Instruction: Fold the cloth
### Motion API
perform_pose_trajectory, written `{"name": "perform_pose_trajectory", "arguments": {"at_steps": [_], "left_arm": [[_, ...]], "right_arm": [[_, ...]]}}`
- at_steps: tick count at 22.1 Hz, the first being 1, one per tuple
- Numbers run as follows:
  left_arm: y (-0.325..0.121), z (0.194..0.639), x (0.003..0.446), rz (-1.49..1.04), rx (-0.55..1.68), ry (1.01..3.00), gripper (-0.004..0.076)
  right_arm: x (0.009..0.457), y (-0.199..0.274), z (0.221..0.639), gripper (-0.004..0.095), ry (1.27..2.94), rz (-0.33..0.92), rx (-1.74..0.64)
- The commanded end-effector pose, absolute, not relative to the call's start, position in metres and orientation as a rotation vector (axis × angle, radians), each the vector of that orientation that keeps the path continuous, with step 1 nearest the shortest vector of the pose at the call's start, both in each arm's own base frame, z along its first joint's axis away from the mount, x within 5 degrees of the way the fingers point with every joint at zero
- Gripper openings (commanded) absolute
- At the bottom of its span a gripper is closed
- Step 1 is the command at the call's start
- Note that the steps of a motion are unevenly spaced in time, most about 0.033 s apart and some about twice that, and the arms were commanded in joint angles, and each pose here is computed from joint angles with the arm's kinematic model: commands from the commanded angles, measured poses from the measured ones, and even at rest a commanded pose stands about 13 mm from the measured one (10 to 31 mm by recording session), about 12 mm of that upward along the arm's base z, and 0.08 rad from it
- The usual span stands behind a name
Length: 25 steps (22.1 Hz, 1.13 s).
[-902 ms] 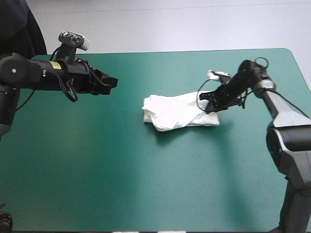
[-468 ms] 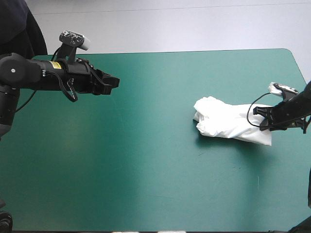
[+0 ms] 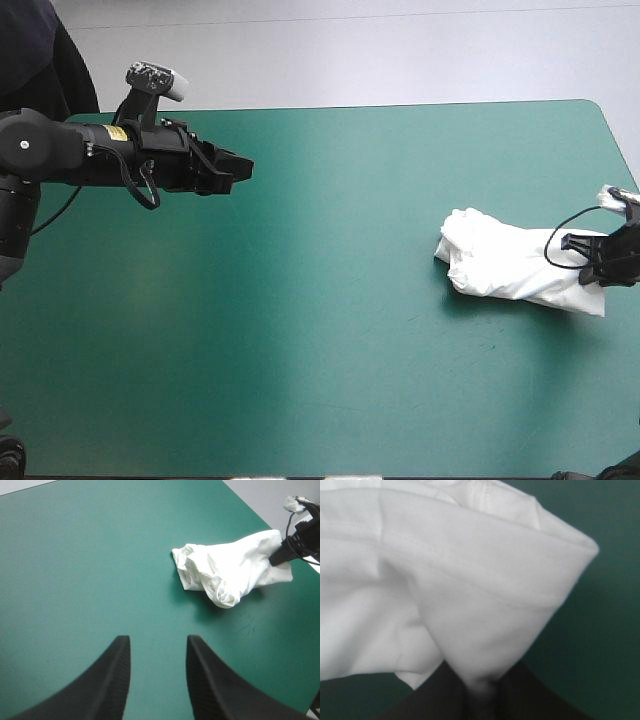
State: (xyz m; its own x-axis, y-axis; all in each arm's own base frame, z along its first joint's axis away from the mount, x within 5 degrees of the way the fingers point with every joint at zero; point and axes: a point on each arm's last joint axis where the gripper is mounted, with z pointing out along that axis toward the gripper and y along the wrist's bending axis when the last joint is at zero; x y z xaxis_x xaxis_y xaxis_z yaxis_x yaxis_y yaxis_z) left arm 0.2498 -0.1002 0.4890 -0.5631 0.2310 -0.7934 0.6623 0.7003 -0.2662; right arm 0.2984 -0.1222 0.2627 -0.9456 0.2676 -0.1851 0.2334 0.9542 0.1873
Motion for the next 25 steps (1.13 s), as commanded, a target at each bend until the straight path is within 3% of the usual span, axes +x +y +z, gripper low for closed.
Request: {"name": "perform_pose_trajectory", "arguments": {"at_steps": [1, 6, 8, 12, 14, 18, 22, 25], "left_arm": [[-0.103, 0.504, 0.231, -0.777, 0.718, 2.077, 0.0279], [-0.104, 0.505, 0.23, -0.786, 0.728, 2.067, 0.0279], [-0.104, 0.505, 0.23, -0.798, 0.731, 2.061, 0.0279], [-0.105, 0.506, 0.23, -0.808, 0.736, 2.054, 0.0279], [-0.105, 0.506, 0.23, -0.808, 0.736, 2.054, 0.0279], [-0.104, 0.507, 0.227, -0.8, 0.74, 2.048, 0.0279], [-0.101, 0.509, 0.224, -0.755, 0.744, 2.048, 0.0279], [-0.1, 0.508, 0.224, -0.726, 0.743, 2.055, 0.0279]], "right_arm": [[0.29, -0.134, 0.284, -0.0001, 2.815, 0.179, 0.435], [0.29, -0.136, 0.281, 0.0015, 2.828, 0.168, 0.44], [0.29, -0.135, 0.281, 0.0098, 2.839, 0.171, 0.402], [0.288, -0.136, 0.281, 0.0469, 2.865, 0.141, 0.373], [0.286, -0.14, 0.28, 0.0603, 2.882, 0.085, 0.394], [0.289, -0.147, 0.299, 0.0631, 2.826, -0.011, 0.472], [0.305, -0.141, 0.343, 0.0631, 2.649, 0.136, 0.478], [0.318, -0.123, 0.387, 0.0629, 2.442, 0.402, 0.404]]}}
